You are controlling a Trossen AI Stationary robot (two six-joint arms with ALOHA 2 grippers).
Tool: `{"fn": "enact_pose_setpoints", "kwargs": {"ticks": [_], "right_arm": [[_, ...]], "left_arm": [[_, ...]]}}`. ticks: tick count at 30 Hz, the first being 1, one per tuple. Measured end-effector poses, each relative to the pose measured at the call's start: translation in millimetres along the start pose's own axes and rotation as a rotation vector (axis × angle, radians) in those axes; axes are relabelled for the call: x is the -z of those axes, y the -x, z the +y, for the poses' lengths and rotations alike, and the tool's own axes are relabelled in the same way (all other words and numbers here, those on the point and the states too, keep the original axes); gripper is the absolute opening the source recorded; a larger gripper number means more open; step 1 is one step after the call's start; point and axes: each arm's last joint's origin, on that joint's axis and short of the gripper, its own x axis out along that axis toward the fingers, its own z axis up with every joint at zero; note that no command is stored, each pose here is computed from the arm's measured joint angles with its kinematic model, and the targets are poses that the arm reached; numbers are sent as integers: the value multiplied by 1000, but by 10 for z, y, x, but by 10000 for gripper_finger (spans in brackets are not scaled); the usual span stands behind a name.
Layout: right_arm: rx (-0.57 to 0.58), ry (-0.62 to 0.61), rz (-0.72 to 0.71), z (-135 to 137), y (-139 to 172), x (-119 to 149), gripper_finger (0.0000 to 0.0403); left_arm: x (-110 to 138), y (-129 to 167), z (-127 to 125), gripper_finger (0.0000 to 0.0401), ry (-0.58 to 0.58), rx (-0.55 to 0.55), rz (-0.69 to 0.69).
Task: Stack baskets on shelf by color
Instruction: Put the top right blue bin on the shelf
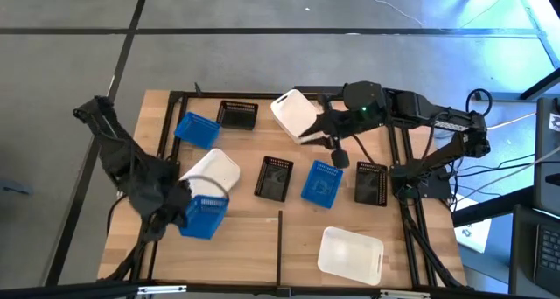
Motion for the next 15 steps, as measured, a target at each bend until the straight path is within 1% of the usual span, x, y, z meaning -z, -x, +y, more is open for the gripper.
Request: {"fn": "enact_pose_setpoints", "kwargs": {"ticks": [2, 4, 6, 8, 11, 15], "right_arm": [[-45, -6, -11, 13, 0, -3, 81], [-57, -3, -14, 16, 0, -4, 81], [-59, 3, -14, 17, 1, -4, 81], [-58, 24, -14, 16, 1, -3, 81], [-58, 52, -15, 16, 1, -3, 81], [-59, 59, -11, 17, 1, 2, 81]], "left_arm": [[72, -105, -89, 0, 4, -10, 44], [143, -211, -173, 0, 23, -30, 74], [211, -311, -252, 0, 51, -49, 93], [272, -410, -319, 0, 105, -73, 98], [352, -553, -426, 0, 159, -77, 108], [462, -709, -490, 0, 184, -119, 152]]}}
